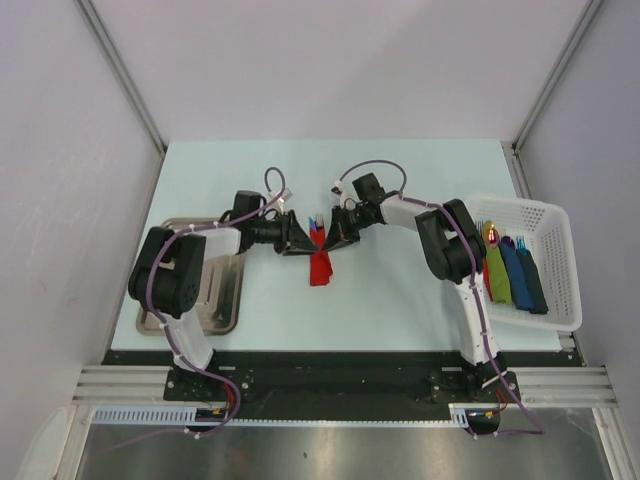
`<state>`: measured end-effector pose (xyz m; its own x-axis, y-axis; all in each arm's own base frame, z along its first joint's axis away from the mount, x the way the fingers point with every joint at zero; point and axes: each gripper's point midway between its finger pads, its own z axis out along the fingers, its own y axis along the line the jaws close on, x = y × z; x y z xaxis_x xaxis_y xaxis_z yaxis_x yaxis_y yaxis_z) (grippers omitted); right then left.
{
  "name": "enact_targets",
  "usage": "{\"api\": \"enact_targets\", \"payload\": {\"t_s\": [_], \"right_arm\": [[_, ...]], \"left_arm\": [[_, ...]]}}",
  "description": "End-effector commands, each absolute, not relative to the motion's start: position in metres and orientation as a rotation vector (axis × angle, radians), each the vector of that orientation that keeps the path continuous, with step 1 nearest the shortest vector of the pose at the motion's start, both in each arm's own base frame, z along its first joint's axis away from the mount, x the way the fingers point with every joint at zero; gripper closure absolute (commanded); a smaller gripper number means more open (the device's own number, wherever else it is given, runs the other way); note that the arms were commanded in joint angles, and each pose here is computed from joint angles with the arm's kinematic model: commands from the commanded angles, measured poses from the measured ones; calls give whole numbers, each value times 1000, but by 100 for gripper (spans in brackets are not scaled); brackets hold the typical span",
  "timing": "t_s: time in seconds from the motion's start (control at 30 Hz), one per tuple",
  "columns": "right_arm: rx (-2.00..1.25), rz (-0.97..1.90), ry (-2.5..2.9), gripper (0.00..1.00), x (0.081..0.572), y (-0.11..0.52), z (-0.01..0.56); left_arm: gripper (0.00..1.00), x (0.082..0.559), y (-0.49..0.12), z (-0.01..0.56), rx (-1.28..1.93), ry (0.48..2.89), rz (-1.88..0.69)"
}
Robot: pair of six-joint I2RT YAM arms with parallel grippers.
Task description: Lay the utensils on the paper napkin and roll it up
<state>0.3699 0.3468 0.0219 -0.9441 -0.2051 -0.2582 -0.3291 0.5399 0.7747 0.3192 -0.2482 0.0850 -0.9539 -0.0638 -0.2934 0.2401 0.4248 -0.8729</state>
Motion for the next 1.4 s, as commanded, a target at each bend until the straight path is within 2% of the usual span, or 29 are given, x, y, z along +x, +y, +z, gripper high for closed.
{"api": "enact_targets", "payload": {"t_s": [0.0,0.07,0.17,0.5,0.57,0.6,0.67,0.7,0.8,0.9,1.07,1.1,1.17,1.27,1.3,1.37], "right_arm": [[-454,1279,2671,100,375,336,-1],[-453,1281,2671,100,375,336,-1],[-452,1285,2668,100,376,337,0],[-429,1311,2645,100,380,340,8],[-413,1338,2618,94,384,341,19],[-404,1344,2606,85,387,340,25],[-410,1342,2559,73,394,335,40],[-420,1335,2543,59,395,333,46],[-432,1308,2503,39,402,330,61],[-439,1280,2494,34,406,334,65],[-523,1241,2505,38,398,350,57],[-561,1218,2494,43,399,353,57],[-584,1140,2502,45,401,351,49],[-610,1057,2517,56,405,344,34],[-609,1021,2527,67,408,341,28],[-599,982,2546,78,412,333,18]], "left_arm": [[67,310,-245,79,126,2425,-1563],[77,311,-248,73,110,2440,-1575],[83,310,-253,68,123,2453,-1574],[90,302,-258,15,30,2637,-1476],[91,298,-255,7,34,2662,-1465],[92,298,-254,5,36,2668,-1455],[91,298,-253,1,61,2676,-1437],[92,298,-252,-1,75,2680,-1428],[91,298,-252,-7,83,2695,-1419],[91,298,-251,-9,87,2697,-1413],[91,297,-250,-10,84,2712,-1417],[91,296,-249,-10,81,2718,-1416],[91,296,-249,-11,86,2719,-1414],[91,296,-249,-13,83,2726,-1411],[91,296,-248,-13,81,2728,-1415],[91,295,-248,-14,78,2731,-1414]]}}
